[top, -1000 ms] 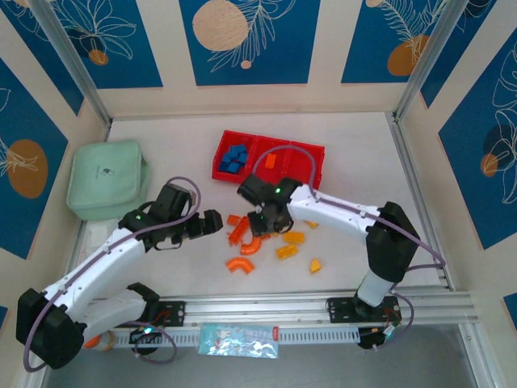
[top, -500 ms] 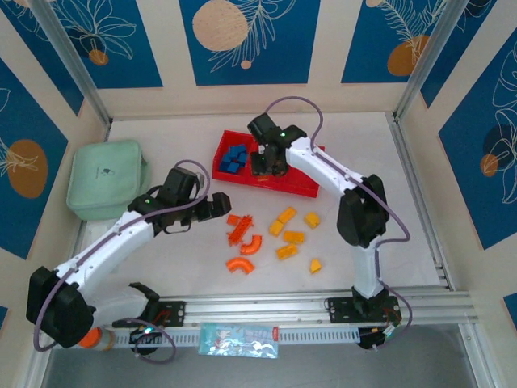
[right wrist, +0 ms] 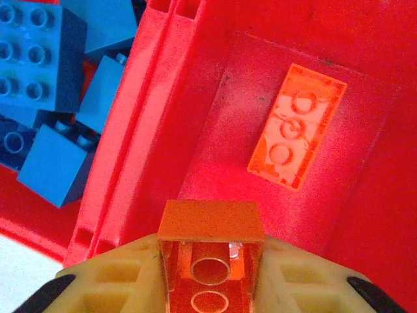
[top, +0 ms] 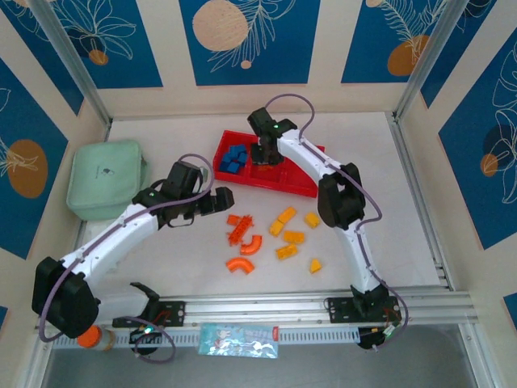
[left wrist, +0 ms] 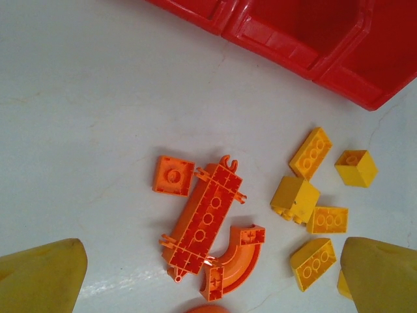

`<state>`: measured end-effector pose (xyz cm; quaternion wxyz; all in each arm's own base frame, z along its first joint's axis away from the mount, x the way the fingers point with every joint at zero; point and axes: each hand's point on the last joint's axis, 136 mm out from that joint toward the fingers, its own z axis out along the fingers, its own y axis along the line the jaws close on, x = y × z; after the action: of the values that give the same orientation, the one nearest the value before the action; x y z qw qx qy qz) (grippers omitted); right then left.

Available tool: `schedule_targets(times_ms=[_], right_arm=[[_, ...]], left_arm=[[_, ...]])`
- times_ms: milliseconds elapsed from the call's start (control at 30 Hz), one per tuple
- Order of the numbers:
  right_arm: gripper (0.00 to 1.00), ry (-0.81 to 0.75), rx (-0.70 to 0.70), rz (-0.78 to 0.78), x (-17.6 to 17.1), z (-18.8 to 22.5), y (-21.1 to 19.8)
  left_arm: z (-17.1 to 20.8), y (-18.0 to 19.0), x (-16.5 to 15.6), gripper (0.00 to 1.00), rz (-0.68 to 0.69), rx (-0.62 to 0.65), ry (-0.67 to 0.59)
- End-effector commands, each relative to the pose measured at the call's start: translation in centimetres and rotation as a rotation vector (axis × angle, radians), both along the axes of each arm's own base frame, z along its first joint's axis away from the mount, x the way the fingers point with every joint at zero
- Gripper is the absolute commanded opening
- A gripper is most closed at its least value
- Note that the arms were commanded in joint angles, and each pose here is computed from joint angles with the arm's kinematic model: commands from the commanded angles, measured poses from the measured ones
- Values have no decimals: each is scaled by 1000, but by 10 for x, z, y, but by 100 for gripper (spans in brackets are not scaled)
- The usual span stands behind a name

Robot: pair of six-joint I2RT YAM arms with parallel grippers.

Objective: Sort the legos into containers by color
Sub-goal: Place the lego in the container.

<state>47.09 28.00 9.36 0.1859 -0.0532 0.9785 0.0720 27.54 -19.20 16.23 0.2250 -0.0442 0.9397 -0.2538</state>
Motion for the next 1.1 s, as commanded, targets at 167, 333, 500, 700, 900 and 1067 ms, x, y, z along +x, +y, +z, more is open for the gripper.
schedule_targets(times_ms=[167,333,500,700,900,1067], right_arm=[[42,11,21,21,7,-7,5],[47,-31,47,26,7,15,7],[49,-77,82,32,2,45,5],[50,-122,126,43,-16,81,-1],[53,-79,132,80,-59,92,-7],[56,-8,108,94,-113,83,-6]], left_arm=[[12,3,10,99,15,0,-40],[16,3,10,99,14,-1,-46],[19,4,9,99,15,-2,-50],[23,3,4,99,8,-18,-52],[21,8,-8,99,1,-22,-37],[15,17,-25,99,3,-11,-9]])
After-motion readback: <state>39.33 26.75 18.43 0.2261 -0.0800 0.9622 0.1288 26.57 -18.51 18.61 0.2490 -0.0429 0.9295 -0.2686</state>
